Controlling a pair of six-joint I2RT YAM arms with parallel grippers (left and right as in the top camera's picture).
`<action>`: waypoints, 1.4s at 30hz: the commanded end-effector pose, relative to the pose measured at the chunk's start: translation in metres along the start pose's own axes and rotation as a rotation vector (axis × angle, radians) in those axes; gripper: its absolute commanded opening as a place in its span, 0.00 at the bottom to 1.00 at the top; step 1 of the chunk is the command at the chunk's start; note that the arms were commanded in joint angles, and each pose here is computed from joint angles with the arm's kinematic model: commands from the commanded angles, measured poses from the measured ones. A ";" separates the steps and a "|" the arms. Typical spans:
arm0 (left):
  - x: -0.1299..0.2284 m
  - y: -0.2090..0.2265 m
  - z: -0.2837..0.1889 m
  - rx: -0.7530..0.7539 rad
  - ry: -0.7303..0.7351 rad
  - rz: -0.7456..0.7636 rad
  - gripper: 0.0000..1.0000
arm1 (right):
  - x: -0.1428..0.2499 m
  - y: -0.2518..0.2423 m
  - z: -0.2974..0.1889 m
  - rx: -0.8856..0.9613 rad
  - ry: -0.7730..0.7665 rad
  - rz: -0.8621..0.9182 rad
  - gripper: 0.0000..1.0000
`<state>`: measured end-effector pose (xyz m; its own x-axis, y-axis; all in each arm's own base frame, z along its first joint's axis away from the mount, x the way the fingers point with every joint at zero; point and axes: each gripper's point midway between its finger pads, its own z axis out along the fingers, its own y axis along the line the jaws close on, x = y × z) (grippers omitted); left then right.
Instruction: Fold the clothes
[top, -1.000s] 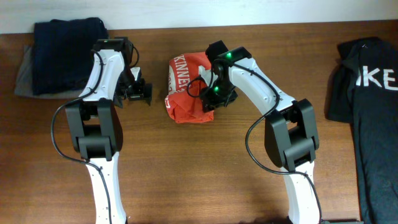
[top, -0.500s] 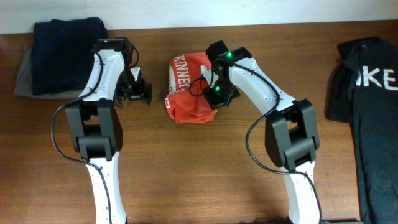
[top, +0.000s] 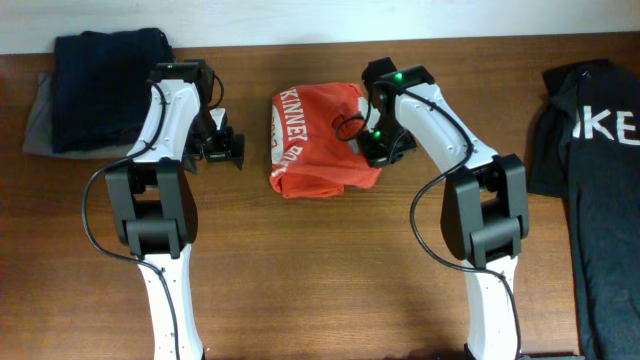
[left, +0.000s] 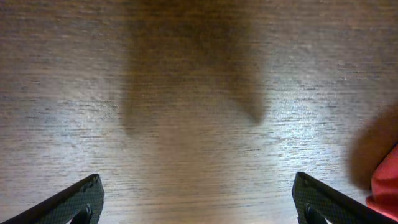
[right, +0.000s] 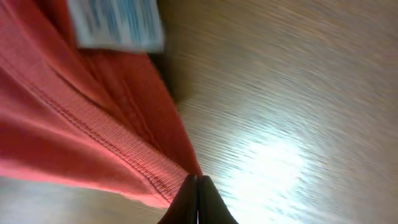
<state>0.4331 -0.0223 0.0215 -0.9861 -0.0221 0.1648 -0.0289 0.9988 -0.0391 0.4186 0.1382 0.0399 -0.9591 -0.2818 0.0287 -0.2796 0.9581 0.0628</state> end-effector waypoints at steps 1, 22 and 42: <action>0.003 -0.003 -0.005 0.019 0.001 -0.005 0.96 | 0.002 -0.018 -0.008 0.089 0.000 0.064 0.08; 0.010 -0.115 -0.044 0.279 -0.110 0.345 0.48 | -0.002 -0.030 -0.011 -0.077 -0.014 0.287 0.89; -0.005 -0.181 -0.042 0.284 -0.240 0.502 0.14 | 0.003 -0.054 -0.015 -0.158 -0.005 0.365 0.44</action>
<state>0.4504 -0.1857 0.0517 -0.9200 0.3745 -0.1156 0.3915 0.8653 -0.3130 0.4280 0.0806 0.0435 -0.9928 0.0766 0.0919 0.0928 0.9780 0.1869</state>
